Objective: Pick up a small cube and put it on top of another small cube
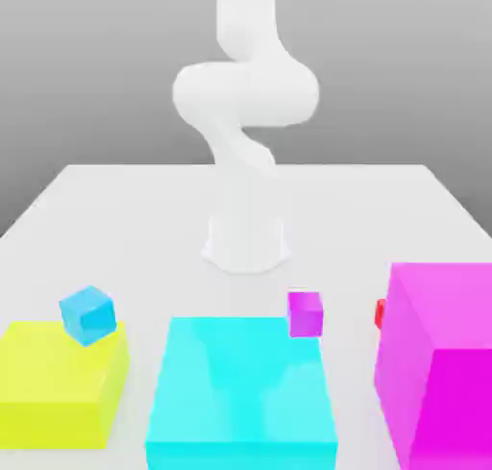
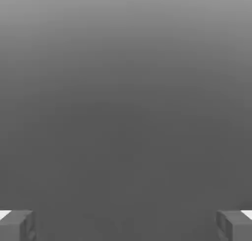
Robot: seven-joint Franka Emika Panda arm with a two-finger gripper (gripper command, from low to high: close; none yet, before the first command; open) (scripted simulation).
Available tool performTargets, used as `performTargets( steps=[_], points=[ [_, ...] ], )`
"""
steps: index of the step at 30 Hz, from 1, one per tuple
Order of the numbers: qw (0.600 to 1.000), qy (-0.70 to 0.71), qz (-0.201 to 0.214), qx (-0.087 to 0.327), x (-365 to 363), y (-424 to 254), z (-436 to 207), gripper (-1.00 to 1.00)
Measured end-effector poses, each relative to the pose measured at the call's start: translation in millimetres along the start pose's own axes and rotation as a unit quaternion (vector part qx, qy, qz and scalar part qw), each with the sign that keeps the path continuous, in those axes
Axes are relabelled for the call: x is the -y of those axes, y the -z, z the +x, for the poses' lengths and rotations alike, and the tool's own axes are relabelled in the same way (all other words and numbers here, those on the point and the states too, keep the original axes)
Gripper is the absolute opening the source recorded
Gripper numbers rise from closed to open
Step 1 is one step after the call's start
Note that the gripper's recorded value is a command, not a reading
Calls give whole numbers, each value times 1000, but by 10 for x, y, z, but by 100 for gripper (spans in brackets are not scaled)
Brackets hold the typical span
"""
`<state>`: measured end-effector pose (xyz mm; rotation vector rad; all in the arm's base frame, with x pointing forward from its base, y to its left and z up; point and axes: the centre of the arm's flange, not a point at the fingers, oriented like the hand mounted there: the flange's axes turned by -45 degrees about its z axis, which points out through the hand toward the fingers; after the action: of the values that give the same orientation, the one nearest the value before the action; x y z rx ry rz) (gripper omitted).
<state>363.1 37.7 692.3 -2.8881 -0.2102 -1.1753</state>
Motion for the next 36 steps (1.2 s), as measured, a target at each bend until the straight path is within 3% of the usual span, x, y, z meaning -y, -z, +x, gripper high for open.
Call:
performTargets(
  steps=[4, 9, 14, 20, 24, 36],
  points=[
    [987, 135, 67, 52, 726, -769, -244, 0],
    [934, 304, 150, 111, 1680, -1559, -923, 0],
    [847, 457, 225, 156, 2481, -2043, -1879, 0],
    [709, 611, 296, 193, 3075, -2287, -3192, 0],
    [676, 641, 305, 200, 3039, -2399, -3498, 0],
    [628, 686, 298, 215, 2689, -2720, -3980, 0]
  ],
)
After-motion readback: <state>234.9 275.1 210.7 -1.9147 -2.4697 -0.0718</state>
